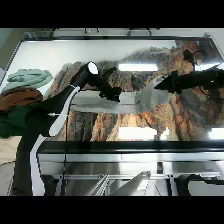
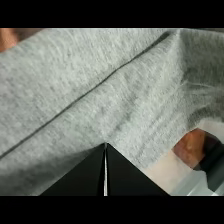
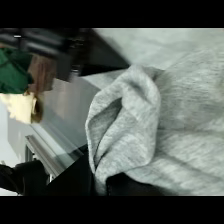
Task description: Fold the shirts.
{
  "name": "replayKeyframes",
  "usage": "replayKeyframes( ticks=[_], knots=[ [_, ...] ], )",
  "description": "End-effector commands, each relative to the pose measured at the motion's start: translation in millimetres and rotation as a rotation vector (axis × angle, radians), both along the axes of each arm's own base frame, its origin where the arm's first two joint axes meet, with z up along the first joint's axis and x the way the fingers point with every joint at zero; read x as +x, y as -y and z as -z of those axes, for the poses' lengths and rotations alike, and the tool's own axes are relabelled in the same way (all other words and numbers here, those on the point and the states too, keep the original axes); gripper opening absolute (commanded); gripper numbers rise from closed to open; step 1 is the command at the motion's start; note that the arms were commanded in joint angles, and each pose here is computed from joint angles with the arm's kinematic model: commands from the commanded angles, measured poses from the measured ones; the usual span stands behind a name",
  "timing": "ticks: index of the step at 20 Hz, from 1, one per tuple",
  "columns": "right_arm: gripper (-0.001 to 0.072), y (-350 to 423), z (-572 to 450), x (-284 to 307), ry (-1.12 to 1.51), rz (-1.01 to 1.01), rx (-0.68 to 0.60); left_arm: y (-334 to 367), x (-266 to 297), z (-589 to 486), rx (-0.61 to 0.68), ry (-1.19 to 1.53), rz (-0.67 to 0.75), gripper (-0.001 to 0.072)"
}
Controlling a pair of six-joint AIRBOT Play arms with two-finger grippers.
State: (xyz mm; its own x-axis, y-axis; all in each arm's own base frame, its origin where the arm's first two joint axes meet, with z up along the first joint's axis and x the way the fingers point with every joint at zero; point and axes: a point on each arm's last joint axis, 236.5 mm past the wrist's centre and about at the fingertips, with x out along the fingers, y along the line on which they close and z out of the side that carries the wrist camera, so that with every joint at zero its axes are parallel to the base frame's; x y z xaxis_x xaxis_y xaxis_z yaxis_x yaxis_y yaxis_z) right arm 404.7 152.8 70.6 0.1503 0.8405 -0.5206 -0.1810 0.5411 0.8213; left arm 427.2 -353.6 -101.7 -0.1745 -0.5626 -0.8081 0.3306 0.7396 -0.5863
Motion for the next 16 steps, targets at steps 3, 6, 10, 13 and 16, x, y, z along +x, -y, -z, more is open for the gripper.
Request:
replayKeyframes(
  ticks=[3,6,10,13,16],
  knots=[
    [0.002,-101,-6,-9,0.086,-0.074,-0.015,9,-9,-37,-0.137,-0.049,0.031,-0.0002],
    [0.002,-148,-3,-3,0.168,-0.057,-0.032,-44,10,-141,-0.305,0.012,0.011,-0.0003],
    [0.002,-229,5,13,0.308,-0.04,-0.047,-162,48,-259,-0.35,0.278,-0.192,-0.0002],
    [0.002,-301,41,12,0.291,-0.156,-0.092,-221,51,-304,-0.335,0.405,-0.286,-0.0001],
    [0.0382,-347,86,-2,0.222,-0.314,-0.166,-236,44,-307,-0.326,0.412,-0.287,0.001]
  ],
)
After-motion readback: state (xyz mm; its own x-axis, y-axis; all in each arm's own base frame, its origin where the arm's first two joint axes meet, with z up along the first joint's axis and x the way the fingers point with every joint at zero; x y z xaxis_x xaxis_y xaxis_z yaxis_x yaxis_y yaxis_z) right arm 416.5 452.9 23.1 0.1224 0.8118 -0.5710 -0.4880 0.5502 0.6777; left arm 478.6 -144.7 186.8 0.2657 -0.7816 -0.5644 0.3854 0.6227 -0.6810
